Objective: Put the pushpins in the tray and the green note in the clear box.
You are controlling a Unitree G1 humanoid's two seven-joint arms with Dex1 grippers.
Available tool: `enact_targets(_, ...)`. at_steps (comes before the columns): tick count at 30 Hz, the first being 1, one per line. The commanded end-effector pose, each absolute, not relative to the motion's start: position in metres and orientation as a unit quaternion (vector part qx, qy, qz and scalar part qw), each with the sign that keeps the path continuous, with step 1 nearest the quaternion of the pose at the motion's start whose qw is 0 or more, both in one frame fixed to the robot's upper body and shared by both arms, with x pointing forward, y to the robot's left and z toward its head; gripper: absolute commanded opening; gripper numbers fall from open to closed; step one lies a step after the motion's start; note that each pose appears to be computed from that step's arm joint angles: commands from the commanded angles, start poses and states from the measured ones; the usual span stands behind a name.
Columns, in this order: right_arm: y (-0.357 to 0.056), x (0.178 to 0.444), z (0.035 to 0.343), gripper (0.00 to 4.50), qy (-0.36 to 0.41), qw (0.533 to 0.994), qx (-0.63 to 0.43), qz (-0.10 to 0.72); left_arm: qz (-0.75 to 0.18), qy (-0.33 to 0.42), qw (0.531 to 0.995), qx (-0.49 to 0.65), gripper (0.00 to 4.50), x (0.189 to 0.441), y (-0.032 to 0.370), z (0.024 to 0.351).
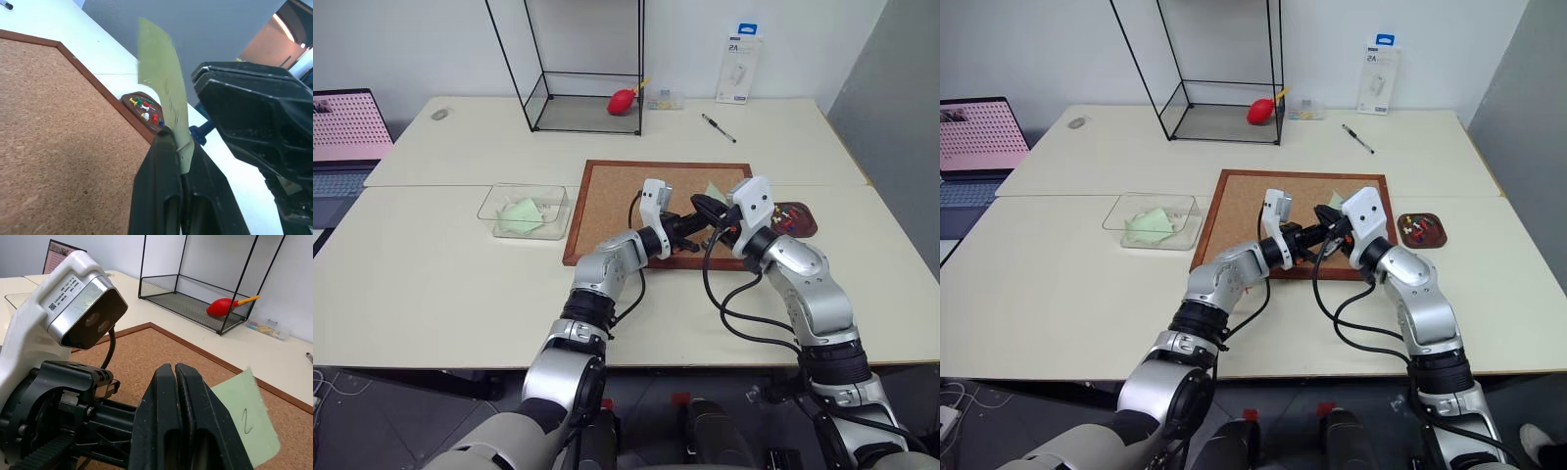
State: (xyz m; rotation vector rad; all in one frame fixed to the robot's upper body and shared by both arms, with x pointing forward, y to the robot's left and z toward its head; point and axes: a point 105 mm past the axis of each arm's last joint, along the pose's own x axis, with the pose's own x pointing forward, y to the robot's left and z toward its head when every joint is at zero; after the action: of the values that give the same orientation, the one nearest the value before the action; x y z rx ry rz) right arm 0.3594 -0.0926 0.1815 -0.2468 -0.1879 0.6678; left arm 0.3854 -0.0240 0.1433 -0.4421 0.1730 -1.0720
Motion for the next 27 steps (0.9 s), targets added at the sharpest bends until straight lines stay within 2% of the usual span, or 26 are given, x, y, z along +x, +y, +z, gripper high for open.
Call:
enact_targets(1, -0.090, 0.358, 0.195, 0.00, -0.113, 0.931, -0.110, 0.328, -0.511, 0.046, 0.835, -0.199, 0.08, 0.386, -0.025, 0.164)
enact_targets(11, -0.091, 0.357, 0.206, 0.00, -0.119, 0.934, -0.083, 0.327, -0.498, 0.060, 0.838, -0.212, 0.08, 0.389, -0.020, 0.161)
enact_targets(18, -0.097, 0.354, 0.211, 0.00, -0.119, 0.937, -0.064, 0.322, -0.497, 0.068, 0.826, -0.258, 0.08, 0.389, -0.018, 0.168)
enact_targets(27, -0.101, 0.353, 0.218, 0.00, -0.123, 0.939, -0.044, 0.317, -0.503, 0.075, 0.820, -0.262, 0.08, 0.386, -0.017, 0.167)
